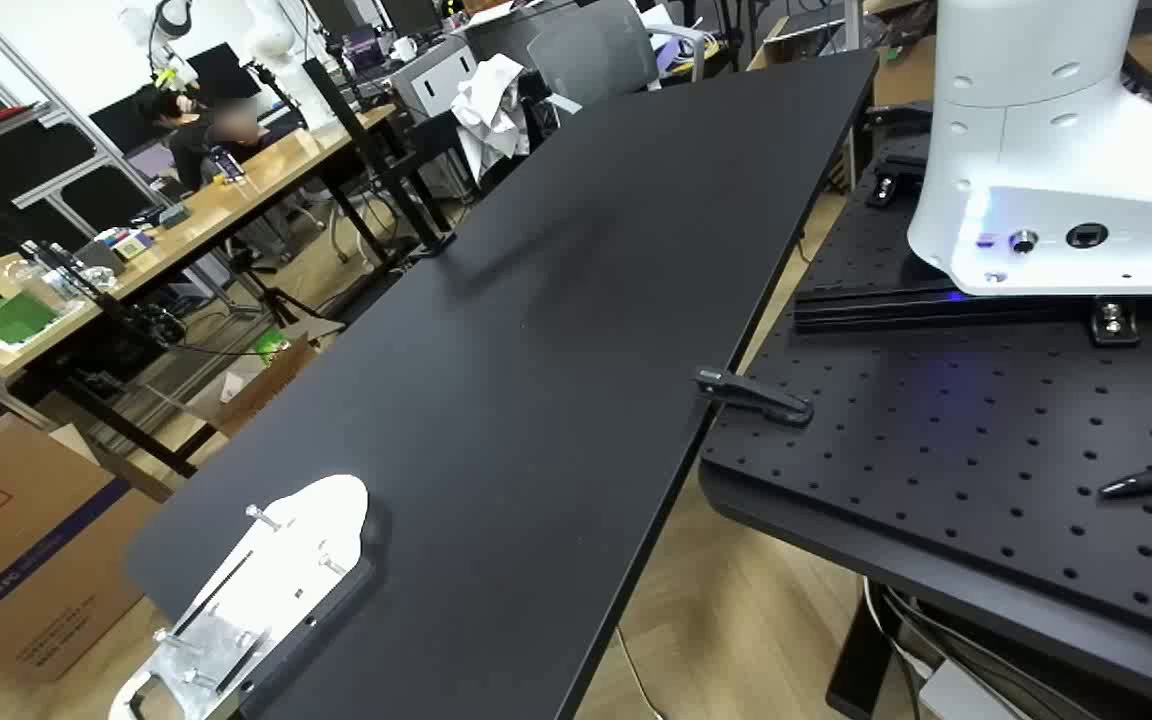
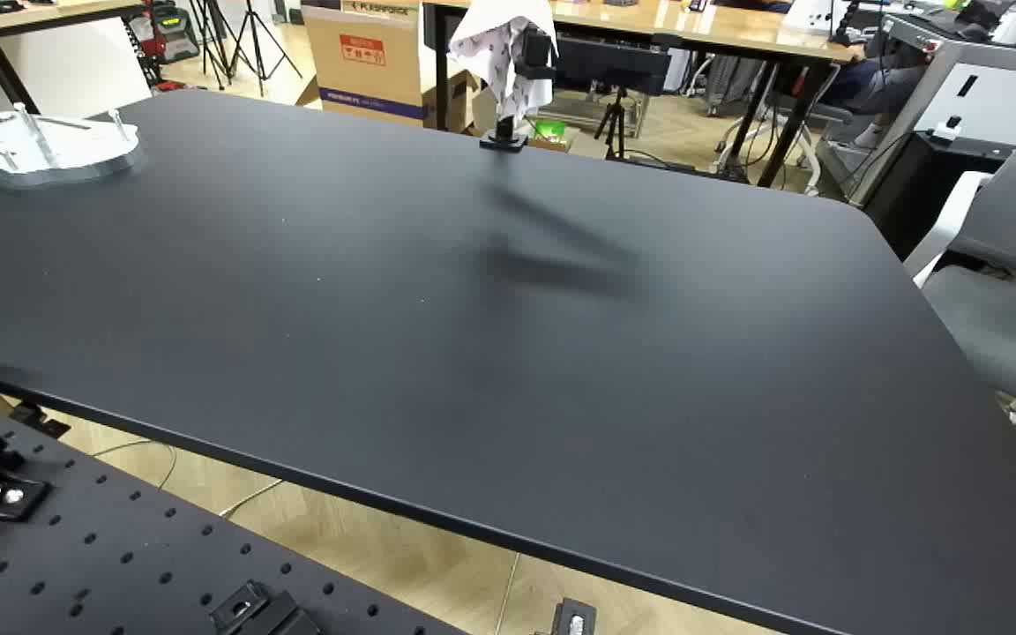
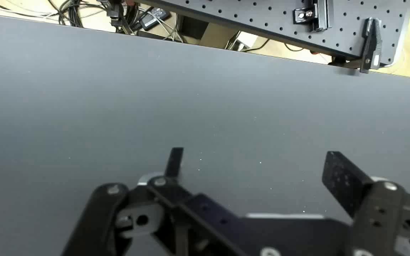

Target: Unhang the cloth from the stand

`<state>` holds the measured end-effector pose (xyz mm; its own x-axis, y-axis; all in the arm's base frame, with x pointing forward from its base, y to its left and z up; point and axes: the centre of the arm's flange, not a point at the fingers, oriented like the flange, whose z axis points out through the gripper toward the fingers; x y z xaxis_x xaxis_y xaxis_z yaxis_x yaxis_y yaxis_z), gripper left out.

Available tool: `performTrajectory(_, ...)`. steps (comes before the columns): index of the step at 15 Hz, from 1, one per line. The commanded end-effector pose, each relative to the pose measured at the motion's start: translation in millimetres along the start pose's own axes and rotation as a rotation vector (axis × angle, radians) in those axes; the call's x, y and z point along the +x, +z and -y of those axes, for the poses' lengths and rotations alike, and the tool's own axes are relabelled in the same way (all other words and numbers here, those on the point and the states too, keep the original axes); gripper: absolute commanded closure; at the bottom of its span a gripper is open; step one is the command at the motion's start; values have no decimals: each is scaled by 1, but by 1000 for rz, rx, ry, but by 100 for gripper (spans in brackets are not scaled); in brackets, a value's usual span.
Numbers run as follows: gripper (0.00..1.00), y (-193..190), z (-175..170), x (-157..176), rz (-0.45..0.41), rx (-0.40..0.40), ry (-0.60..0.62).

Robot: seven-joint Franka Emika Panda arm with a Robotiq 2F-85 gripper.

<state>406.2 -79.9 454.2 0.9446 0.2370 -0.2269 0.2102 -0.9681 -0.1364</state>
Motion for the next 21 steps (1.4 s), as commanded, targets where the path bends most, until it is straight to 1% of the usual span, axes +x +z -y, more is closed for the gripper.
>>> performTrajectory(1,0,0,0,0,-1,-1,0)
performTrajectory(11,0,0,0,0,-2,-1,0)
performTrajectory(13,0,-6,-6,8,-47,-48,47)
performTrajectory(15,0,-15,-16,21,-124,-137,79)
performTrajectory(19,0,-37,-39,59,-309,-327,58)
performTrajectory(20,0,-40,-43,71,-345,-352,51)
performTrajectory(21,0,-41,-45,85,-369,-352,45)
